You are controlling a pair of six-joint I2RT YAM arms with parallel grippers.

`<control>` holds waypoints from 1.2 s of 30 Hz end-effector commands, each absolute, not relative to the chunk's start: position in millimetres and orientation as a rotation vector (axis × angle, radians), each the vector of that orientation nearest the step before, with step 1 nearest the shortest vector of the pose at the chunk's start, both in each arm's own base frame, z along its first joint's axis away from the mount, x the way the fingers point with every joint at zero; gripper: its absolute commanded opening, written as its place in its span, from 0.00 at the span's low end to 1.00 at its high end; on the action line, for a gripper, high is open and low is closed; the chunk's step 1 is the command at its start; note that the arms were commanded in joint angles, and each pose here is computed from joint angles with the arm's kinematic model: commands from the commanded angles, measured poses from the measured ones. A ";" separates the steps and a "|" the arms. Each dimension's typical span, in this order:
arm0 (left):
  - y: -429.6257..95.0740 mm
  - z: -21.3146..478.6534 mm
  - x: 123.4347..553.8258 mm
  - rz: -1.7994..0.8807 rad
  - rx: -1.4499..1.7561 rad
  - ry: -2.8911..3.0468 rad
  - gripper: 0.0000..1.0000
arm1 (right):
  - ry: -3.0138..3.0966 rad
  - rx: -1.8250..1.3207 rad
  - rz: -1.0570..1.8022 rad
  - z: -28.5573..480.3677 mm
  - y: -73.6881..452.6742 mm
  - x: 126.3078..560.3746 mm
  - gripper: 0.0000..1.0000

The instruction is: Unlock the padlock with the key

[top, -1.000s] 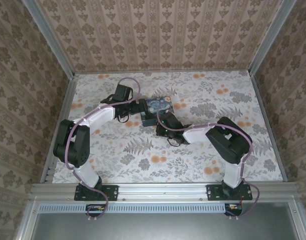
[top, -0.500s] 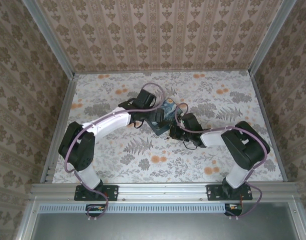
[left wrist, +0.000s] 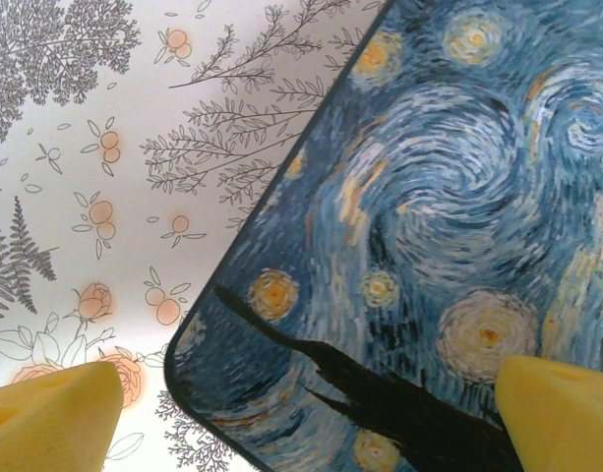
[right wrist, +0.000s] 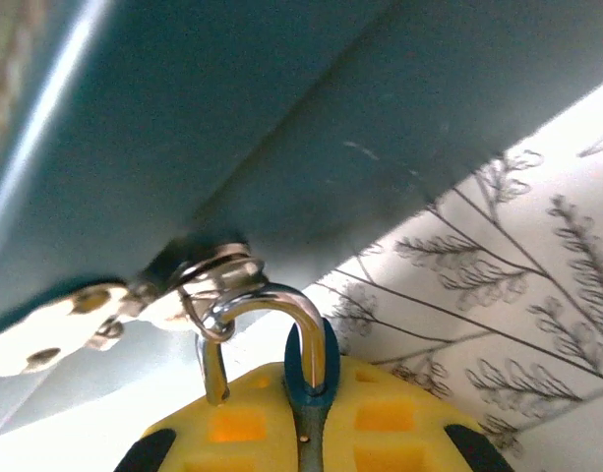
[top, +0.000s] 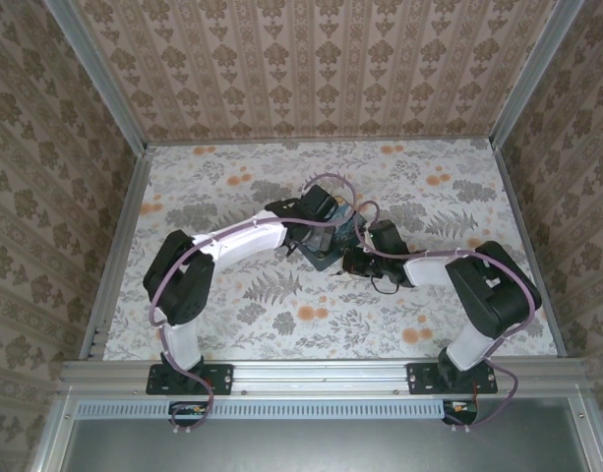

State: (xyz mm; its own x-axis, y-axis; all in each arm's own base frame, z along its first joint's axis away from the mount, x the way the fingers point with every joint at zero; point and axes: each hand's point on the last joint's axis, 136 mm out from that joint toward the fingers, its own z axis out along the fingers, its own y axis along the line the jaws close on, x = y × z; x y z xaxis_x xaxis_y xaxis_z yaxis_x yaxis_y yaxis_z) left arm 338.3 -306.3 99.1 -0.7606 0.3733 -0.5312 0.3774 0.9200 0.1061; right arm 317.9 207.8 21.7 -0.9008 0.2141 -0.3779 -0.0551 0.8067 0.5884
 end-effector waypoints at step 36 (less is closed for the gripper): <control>-290.2 27.8 312.8 0.255 0.788 2.657 0.95 | 2.419 0.420 1.107 35.4 162.8 355.2 0.00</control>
